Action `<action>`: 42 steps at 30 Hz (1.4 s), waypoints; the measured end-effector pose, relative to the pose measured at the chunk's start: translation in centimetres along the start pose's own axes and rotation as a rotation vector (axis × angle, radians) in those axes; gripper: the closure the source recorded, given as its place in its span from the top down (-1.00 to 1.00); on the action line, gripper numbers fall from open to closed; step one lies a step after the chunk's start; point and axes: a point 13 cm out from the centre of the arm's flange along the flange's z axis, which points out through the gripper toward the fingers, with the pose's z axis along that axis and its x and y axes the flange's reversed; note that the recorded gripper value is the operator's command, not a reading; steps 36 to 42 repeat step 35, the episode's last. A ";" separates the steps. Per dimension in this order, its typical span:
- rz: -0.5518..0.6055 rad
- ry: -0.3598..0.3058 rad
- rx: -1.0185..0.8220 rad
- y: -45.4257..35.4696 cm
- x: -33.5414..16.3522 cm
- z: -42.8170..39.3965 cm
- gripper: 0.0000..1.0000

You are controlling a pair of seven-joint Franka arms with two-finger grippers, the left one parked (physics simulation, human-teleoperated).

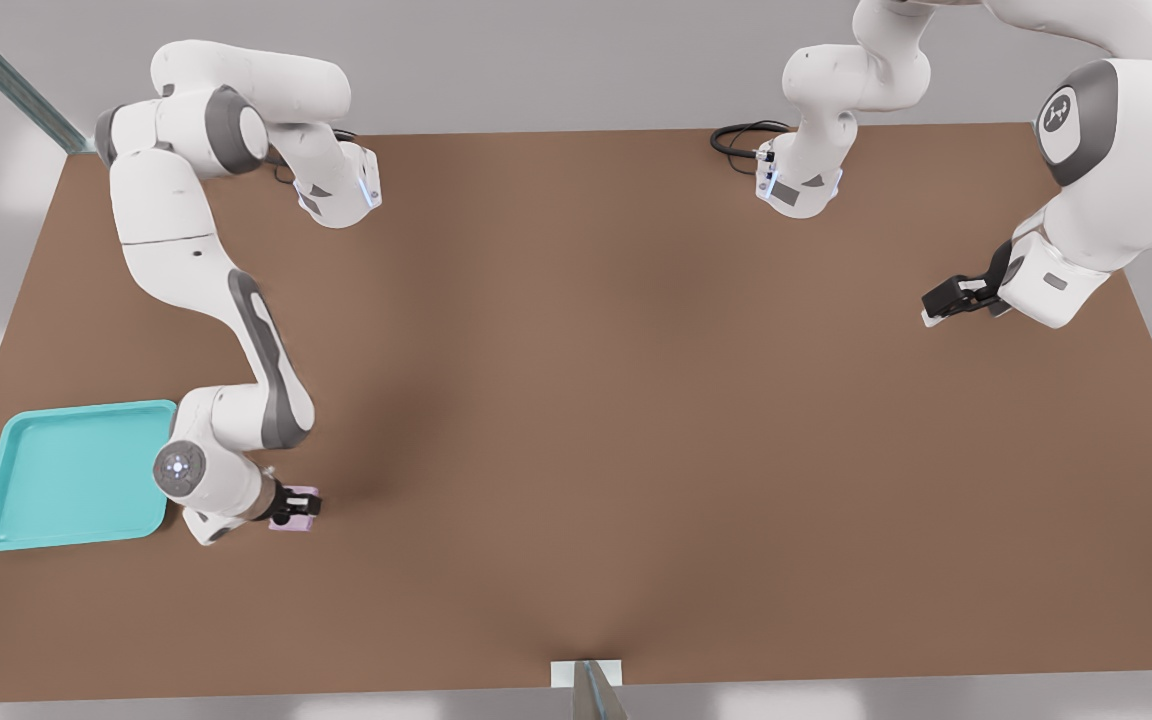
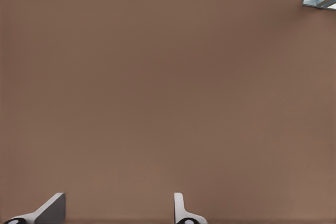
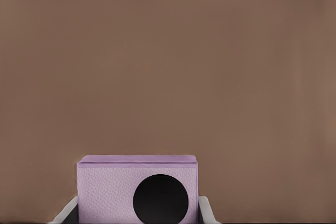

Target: Keep left arm still and place phone on the tray with right arm

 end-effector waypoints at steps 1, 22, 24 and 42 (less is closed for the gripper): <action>0.023 -0.001 0.002 -2.6 -0.2 -0.8 0.41; -0.278 -0.190 0.058 -16.5 -3.1 -21.3 1.00; -0.445 -0.240 0.100 -2.6 -1.6 -30.1 1.00; -0.341 -0.069 0.110 4.7 8.3 -37.7 1.00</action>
